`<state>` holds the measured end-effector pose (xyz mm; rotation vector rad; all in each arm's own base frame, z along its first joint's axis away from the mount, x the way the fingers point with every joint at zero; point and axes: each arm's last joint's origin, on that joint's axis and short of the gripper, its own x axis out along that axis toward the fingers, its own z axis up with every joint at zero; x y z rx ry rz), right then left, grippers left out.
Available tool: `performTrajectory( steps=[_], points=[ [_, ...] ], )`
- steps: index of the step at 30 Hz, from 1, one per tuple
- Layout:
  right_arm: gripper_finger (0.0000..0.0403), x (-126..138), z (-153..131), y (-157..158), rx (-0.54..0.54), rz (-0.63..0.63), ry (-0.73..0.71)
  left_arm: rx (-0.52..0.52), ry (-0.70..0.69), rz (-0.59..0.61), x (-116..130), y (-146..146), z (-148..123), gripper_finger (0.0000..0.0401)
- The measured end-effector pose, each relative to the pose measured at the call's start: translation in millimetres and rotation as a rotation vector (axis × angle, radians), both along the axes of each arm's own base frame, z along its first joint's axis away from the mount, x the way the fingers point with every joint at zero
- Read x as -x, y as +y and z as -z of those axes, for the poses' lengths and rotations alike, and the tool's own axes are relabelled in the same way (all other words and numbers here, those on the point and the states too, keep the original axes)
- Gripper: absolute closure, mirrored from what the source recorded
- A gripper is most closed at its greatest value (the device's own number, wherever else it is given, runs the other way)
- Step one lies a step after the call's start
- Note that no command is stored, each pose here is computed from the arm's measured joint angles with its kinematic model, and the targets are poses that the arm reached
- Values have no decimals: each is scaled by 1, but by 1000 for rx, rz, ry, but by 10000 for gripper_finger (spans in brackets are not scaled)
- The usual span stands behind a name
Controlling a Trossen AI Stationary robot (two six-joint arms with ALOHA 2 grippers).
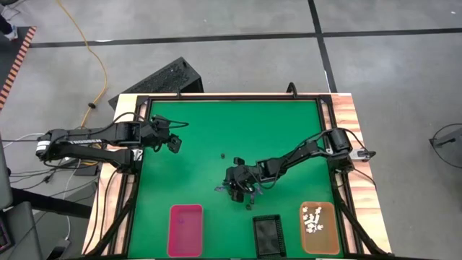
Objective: Sort Halloween decoration
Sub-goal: Put the violet witch hat toy into the red organizing bin
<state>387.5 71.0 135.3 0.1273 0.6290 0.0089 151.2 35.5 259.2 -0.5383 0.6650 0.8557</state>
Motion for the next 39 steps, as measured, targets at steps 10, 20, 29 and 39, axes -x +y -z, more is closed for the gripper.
performTrajectory(
  steps=[10,20,29,39],
  points=[
    [389,0,0,0,-8,1,-1,-10,2,-7,0,0,0,182],
    [389,-16,-24,3,-5,-4,-31,-10,2,-7,0,0,0,182],
    [389,-43,-79,23,28,-135,-197,-11,2,-8,0,0,0,182],
    [386,-99,-81,82,-30,-432,-241,-10,3,-8,0,0,0,182]
  ],
)
